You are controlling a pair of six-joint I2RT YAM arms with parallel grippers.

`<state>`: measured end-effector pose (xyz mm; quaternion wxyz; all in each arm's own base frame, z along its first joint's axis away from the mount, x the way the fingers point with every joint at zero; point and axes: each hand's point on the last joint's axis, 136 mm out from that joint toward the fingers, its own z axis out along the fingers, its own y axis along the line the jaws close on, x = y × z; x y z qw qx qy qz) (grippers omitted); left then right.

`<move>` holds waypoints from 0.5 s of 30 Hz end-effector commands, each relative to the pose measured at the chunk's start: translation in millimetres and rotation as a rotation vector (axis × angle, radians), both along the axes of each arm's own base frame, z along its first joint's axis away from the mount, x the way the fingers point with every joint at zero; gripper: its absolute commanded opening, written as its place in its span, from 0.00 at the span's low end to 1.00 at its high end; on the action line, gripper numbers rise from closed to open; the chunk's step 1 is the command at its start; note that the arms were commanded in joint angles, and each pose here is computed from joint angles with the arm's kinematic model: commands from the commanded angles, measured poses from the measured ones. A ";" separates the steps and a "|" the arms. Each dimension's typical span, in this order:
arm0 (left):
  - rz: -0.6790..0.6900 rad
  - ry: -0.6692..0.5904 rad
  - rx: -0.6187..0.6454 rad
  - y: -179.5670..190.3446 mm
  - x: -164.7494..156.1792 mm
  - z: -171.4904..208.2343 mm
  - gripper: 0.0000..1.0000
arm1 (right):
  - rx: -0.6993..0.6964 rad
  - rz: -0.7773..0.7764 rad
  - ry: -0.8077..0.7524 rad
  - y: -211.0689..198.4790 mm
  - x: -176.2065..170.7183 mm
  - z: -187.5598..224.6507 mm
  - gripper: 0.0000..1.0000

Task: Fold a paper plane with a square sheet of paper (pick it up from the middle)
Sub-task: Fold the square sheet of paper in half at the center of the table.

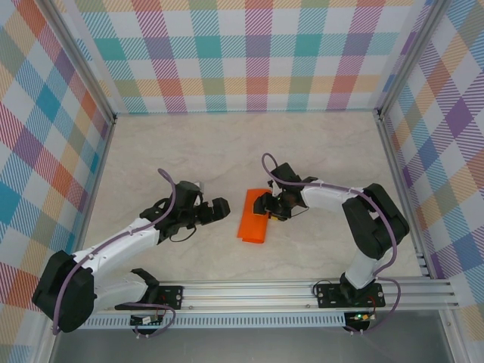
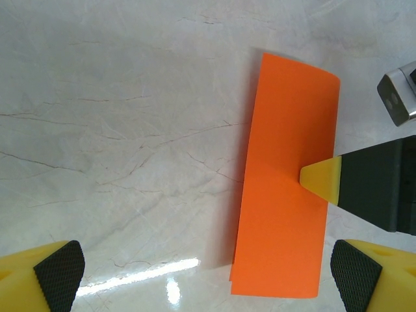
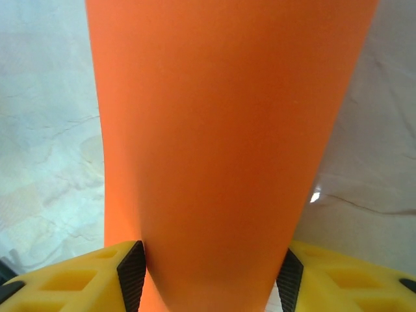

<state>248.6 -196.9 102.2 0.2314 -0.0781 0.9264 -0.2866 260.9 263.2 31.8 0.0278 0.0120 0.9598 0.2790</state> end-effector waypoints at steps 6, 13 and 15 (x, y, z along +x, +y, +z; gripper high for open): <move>-0.075 -0.016 -0.030 -19.4 3.7 6.5 1.00 | -0.048 0.030 0.010 -9.2 -7.0 -1.3 0.60; -0.088 -0.027 -0.041 -20.9 2.4 7.4 1.00 | -0.054 -0.015 -0.005 -12.3 -3.5 0.0 0.63; -0.089 -0.027 -0.040 -21.5 3.1 8.3 1.00 | -0.060 -0.016 -0.005 -13.1 -3.2 -0.9 0.64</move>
